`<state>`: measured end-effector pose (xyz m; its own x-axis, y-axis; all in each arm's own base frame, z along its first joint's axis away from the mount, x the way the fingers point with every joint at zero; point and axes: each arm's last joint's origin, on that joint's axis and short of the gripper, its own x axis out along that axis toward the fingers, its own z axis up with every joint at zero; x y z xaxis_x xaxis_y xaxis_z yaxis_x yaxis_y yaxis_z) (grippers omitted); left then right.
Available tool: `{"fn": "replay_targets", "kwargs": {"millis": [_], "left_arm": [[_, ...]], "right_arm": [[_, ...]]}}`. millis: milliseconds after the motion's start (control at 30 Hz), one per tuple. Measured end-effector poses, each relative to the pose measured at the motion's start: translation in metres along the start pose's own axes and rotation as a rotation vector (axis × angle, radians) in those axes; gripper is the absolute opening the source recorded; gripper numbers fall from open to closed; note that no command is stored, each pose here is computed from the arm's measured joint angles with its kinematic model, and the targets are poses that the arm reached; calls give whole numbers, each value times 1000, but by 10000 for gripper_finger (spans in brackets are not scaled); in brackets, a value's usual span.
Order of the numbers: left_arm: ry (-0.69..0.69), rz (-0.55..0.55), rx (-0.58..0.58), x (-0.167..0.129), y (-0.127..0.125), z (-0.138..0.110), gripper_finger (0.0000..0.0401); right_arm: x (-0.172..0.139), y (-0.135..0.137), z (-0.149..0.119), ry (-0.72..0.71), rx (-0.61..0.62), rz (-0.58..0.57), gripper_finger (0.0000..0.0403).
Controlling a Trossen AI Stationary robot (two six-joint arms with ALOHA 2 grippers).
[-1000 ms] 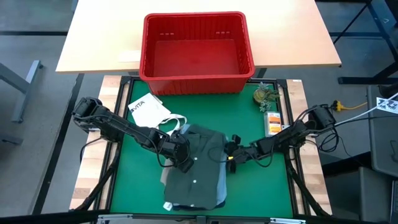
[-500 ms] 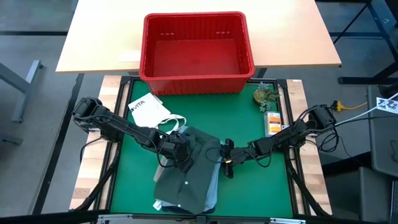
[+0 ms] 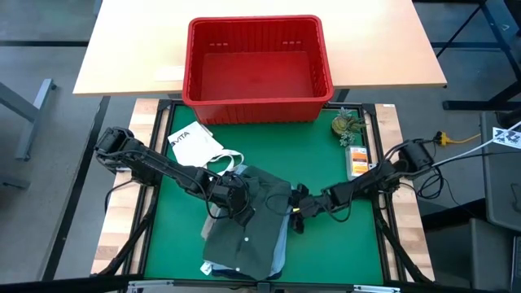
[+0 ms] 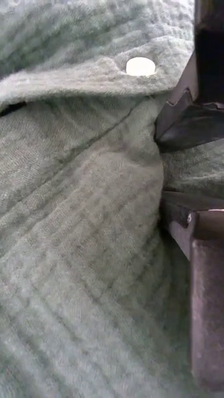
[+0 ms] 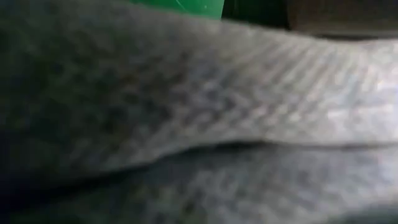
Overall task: Fold Laundry from Bin
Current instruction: Put the stacked clothing into the organizer bin
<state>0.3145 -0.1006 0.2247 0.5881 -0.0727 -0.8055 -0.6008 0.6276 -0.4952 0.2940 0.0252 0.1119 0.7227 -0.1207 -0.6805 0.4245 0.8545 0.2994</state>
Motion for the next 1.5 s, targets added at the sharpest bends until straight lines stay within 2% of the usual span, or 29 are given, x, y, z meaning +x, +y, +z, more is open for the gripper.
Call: {"fn": "replay_targets", "kwargs": {"millis": [500,633,767,1000,1067,1300,1500], "left_arm": [[1,-2,0,0,0,0,108],[0,-4,0,0,0,0,108],[-7,-21,-2,0,-2,1,108],[-36,-40,1,0,-4,2,104],[-49,-27,2,-5,-3,3,96],[-63,-87,17,-38,-3,8,56],[17,-90,37,-63,2,1,38]], "right_arm": [[5,-1,1,-86,134,-64,184],[4,-4,1,-115,136,-127,184],[5,-6,1,-118,137,-140,184],[8,-23,10,-113,181,-168,184],[9,-27,12,-91,194,-153,184],[9,-30,13,-64,198,-127,184],[9,-29,13,-47,196,-106,184]]}}
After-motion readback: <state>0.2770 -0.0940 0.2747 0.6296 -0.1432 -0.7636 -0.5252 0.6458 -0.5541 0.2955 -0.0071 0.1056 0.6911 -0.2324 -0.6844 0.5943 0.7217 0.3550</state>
